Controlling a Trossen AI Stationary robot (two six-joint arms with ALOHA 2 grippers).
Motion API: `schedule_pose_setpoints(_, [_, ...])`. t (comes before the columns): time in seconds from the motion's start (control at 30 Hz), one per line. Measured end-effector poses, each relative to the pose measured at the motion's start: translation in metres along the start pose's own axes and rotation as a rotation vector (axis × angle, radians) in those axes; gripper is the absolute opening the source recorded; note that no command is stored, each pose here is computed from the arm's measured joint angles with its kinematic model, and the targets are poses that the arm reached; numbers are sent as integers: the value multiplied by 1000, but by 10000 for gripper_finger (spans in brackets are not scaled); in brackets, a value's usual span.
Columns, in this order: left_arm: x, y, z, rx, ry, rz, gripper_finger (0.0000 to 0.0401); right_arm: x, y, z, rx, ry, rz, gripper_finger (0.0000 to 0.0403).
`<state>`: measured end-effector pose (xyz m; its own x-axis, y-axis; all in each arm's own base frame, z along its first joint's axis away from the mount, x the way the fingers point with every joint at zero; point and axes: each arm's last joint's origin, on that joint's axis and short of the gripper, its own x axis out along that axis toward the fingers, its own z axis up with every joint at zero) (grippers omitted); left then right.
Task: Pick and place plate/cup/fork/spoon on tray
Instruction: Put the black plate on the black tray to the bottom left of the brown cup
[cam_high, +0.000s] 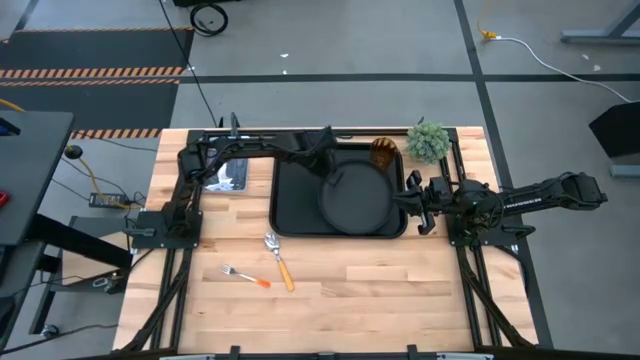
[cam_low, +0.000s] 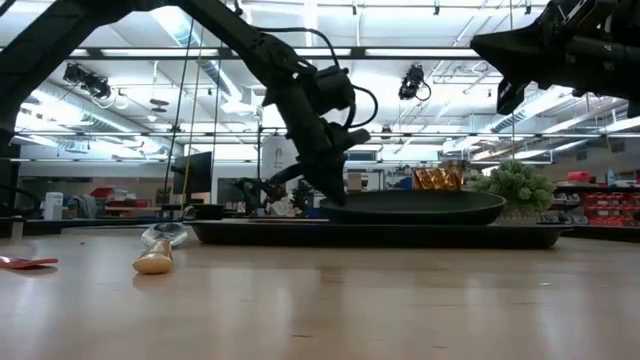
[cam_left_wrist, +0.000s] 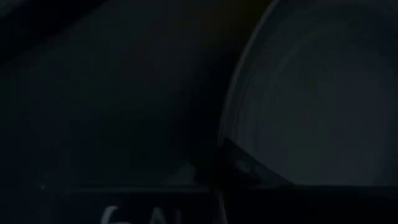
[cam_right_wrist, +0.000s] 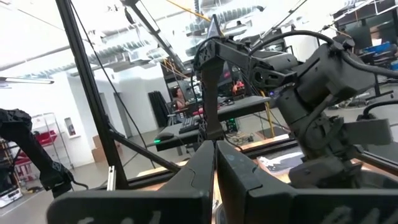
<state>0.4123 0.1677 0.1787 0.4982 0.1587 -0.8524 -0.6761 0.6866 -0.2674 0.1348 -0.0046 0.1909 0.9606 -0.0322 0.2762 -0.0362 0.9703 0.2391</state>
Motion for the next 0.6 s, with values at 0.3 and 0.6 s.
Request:
schedule_pose_setpoints(0.3, [6,-2,-3,12,10,0,49,0,0,0,7,-2,3,22])
schedule_pose_setpoints(0.6, [-14,-6,3,99,-38,15,132,0,0,0,8,-1,4,22])
